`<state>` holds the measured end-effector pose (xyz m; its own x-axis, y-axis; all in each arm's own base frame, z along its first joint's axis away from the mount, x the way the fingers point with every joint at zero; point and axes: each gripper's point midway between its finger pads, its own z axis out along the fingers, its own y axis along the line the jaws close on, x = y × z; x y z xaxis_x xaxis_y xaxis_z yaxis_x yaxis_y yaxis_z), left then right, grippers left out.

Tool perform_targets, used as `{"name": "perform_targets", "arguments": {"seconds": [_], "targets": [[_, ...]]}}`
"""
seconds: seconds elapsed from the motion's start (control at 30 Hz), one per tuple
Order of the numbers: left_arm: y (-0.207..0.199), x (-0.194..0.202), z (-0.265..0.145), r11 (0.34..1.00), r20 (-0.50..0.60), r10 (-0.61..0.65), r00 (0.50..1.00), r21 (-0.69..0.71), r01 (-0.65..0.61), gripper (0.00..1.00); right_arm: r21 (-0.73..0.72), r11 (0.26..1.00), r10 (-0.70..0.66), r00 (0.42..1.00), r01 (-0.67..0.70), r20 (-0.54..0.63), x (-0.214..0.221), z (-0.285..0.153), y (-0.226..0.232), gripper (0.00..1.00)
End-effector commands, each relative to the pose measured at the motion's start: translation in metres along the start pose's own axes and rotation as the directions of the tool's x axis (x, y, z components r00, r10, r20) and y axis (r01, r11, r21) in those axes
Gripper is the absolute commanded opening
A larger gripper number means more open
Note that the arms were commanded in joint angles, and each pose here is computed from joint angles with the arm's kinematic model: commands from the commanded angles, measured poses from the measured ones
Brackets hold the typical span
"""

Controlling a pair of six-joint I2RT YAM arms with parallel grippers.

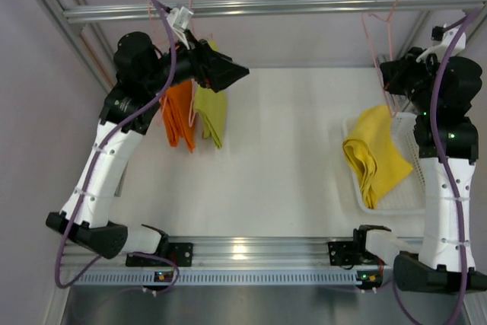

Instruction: Remove the trousers from the hanger

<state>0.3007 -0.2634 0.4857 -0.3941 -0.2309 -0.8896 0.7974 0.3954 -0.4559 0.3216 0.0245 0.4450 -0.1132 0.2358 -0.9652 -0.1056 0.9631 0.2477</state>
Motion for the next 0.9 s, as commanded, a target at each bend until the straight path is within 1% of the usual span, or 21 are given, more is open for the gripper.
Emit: {"name": "perform_targets", "arguments": {"seconds": [0.0,0.17,0.3,0.4,0.5,0.7,0.8,0.87], "targets": [[-0.029,-0.034,-0.028,0.983,0.105,0.184,0.977,-0.027,-0.182,0.99,-0.051,0.999,-0.008,0.998,0.012,0.068,-0.033,0.001,0.003,0.00],[-0.027,-0.037,-0.042,0.976,0.120,0.208,0.971,-0.095,-0.198,0.99,-0.040,0.999,-0.029,0.998,0.031,0.051,-0.033,0.017,-0.015,0.00],[-0.014,-0.032,-0.044,0.982,0.104,0.139,0.985,-0.139,-0.124,0.99,-0.026,1.000,-0.018,1.000,0.017,-0.014,-0.009,0.033,-0.037,0.00],[-0.012,-0.034,-0.049,0.985,0.114,0.104,0.988,-0.146,-0.087,0.99,-0.001,1.000,-0.017,0.999,0.017,-0.033,0.006,0.036,-0.057,0.00],[-0.009,-0.035,-0.052,0.985,0.126,0.095,0.988,-0.157,-0.074,0.99,0.018,1.000,-0.015,1.000,0.015,-0.020,0.007,0.033,-0.076,0.00],[0.002,-0.035,-0.055,0.983,0.140,0.065,0.988,-0.178,-0.040,0.99,0.029,0.999,-0.015,1.000,0.015,0.000,-0.004,0.029,-0.109,0.00],[0.009,-0.037,-0.056,0.980,0.147,0.058,0.987,-0.198,-0.028,0.99,0.024,0.999,-0.026,1.000,0.026,-0.012,-0.005,0.031,-0.123,0.00],[0.015,-0.039,-0.058,0.976,0.156,0.049,0.986,-0.216,-0.015,0.99,0.019,0.999,-0.037,0.999,0.038,-0.040,0.001,0.033,-0.133,0.00]]}}
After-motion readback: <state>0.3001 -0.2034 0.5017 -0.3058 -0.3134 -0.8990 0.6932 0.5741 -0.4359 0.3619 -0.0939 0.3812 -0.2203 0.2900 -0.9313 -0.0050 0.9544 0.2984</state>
